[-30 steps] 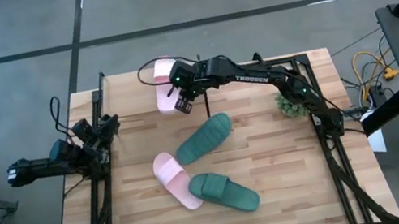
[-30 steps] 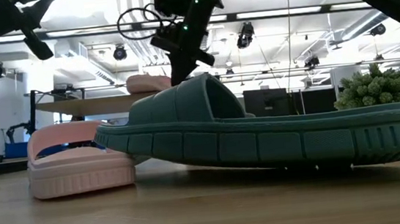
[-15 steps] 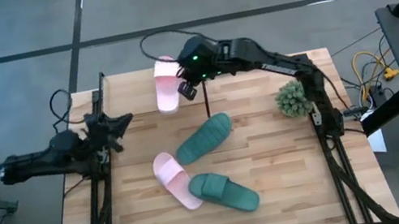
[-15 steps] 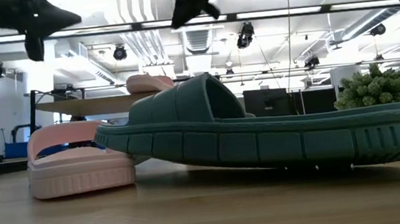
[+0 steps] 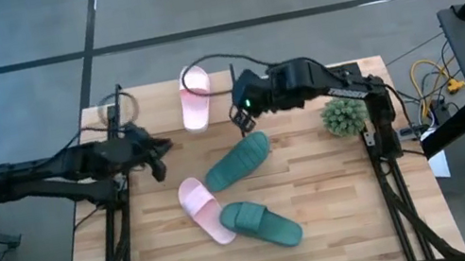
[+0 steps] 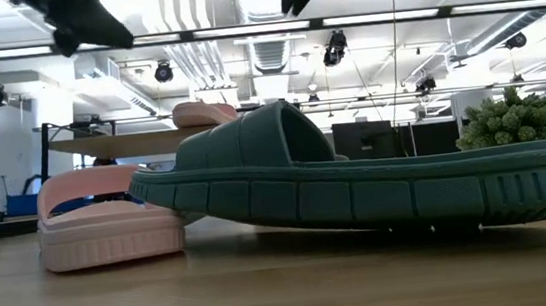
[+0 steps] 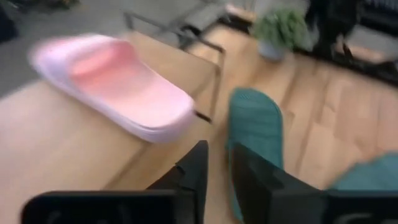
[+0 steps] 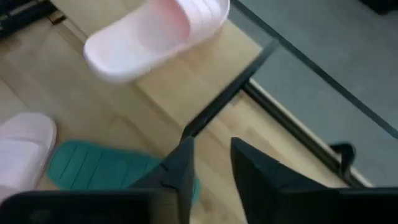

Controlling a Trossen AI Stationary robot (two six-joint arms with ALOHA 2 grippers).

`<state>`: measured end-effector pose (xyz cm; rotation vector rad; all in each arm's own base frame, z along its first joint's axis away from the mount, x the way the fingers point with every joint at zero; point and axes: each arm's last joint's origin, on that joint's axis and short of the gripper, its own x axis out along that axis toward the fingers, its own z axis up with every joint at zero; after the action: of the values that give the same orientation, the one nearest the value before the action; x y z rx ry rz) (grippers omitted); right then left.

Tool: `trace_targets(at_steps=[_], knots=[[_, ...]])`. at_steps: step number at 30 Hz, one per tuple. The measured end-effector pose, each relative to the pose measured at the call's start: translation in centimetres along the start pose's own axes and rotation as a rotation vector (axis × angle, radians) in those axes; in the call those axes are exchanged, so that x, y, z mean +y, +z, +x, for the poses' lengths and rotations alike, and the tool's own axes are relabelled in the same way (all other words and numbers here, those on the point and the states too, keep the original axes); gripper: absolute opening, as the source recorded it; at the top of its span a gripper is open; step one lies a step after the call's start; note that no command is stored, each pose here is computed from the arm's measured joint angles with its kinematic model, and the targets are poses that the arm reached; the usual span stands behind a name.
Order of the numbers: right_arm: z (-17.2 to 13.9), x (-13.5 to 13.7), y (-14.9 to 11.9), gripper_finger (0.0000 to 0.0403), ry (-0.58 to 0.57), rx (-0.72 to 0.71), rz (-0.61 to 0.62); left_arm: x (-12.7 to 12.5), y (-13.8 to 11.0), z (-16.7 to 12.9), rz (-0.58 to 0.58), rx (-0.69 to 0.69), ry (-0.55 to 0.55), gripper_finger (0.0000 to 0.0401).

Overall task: Pick and place slides into the shelf
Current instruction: Put the pink slipper on the shelf

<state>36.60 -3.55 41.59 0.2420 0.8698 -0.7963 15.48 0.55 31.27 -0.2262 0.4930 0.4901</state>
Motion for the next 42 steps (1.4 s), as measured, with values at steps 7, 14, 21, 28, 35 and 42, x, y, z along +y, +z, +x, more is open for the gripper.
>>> trace_targets(at_steps=[7,14,21,28,35,42], knots=[[-2.8,3.1,-3.3,0.017,-0.041,-0.015,0.122,-2.0,-0.6,1.0,0.055,0.201,-0.075,0.0112],[-5.5,6.0,-6.0,0.0195,0.048,-0.023,0.234,-4.9,-2.1,0.5,0.111,0.256,-0.088,0.0088],[-7.2,7.7,-8.0,0.0196,0.121,0.015,0.248,-8.1,-4.2,0.3,0.141,0.326,-0.125,0.0081],[-8.0,9.2,-10.2,0.0196,0.186,0.11,0.135,-11.2,-7.2,1.3,0.166,0.391,-0.042,0.0081],[-9.4,11.4,-14.4,0.0196,0.204,0.14,-0.005,-15.2,-9.7,2.7,0.152,0.437,0.032,0.0083],[-9.6,12.8,-18.6,0.0196,0.149,0.12,-0.08,-17.6,-10.3,4.0,0.189,0.486,0.149,0.0111]])
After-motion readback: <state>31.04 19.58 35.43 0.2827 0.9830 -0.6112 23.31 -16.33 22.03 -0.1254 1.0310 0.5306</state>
